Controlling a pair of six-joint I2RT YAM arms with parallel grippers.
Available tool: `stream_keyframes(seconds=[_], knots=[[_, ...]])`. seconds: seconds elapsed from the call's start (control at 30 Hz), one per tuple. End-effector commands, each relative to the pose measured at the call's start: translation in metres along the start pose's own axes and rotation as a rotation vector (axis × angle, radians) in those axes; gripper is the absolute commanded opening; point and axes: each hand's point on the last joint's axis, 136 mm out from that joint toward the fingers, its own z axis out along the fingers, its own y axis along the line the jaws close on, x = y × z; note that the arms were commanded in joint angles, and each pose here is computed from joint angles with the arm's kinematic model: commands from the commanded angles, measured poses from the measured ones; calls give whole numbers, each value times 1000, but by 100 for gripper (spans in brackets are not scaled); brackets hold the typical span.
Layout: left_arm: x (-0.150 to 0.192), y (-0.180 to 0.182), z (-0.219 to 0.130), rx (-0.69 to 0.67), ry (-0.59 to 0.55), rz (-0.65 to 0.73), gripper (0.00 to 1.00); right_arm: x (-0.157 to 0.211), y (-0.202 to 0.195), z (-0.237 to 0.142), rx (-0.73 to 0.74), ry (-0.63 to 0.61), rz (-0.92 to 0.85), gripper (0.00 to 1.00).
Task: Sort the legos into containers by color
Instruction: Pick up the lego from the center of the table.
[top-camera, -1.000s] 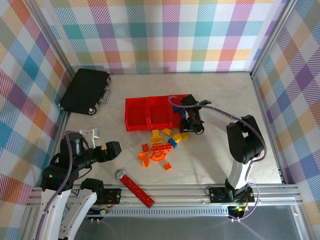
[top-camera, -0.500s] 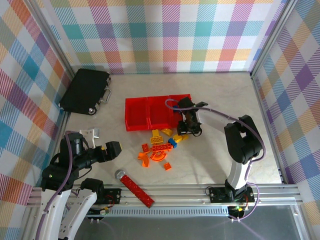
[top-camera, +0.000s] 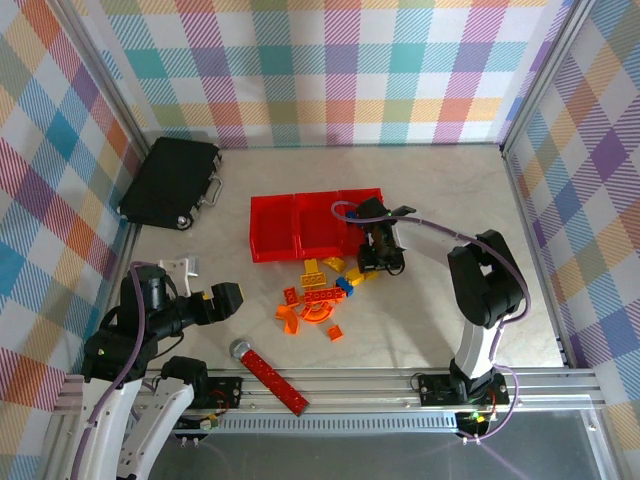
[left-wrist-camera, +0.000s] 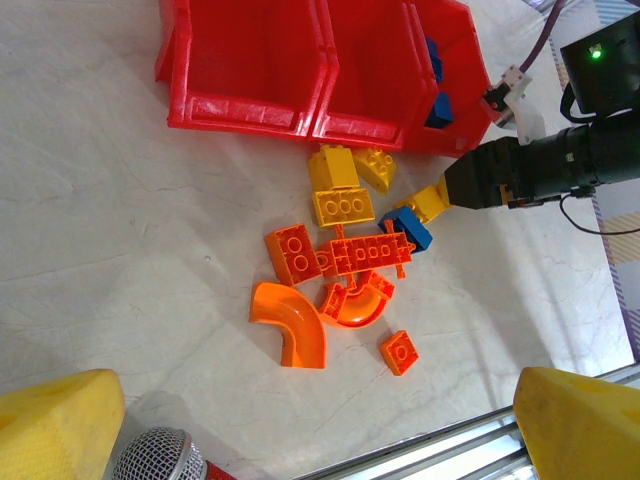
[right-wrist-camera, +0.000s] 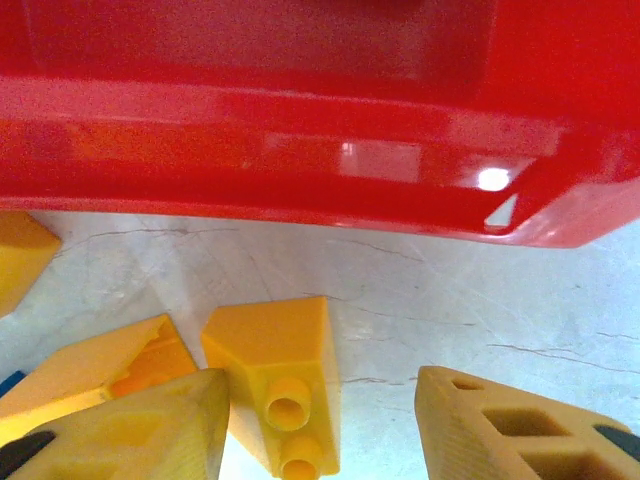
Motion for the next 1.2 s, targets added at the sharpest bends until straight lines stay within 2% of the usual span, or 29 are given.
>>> stream_keyframes(seconds=[0.0, 0.2, 0.37, 0.7, 1.17], knots=[[4, 0, 0, 3, 9, -5, 100, 8, -13, 7, 77, 41, 1, 53], [4, 0, 0, 3, 8, -7, 100, 7, -22, 1, 101, 36, 27, 53], [4, 0, 0, 3, 7, -6, 100, 3, -10, -5, 29, 13, 25, 54], [4, 0, 0, 3, 7, -7, 100, 9, -2, 11, 6, 53, 40, 55], [4, 0, 1, 3, 11, -7, 100, 15, -15, 30, 81, 82, 30, 46]])
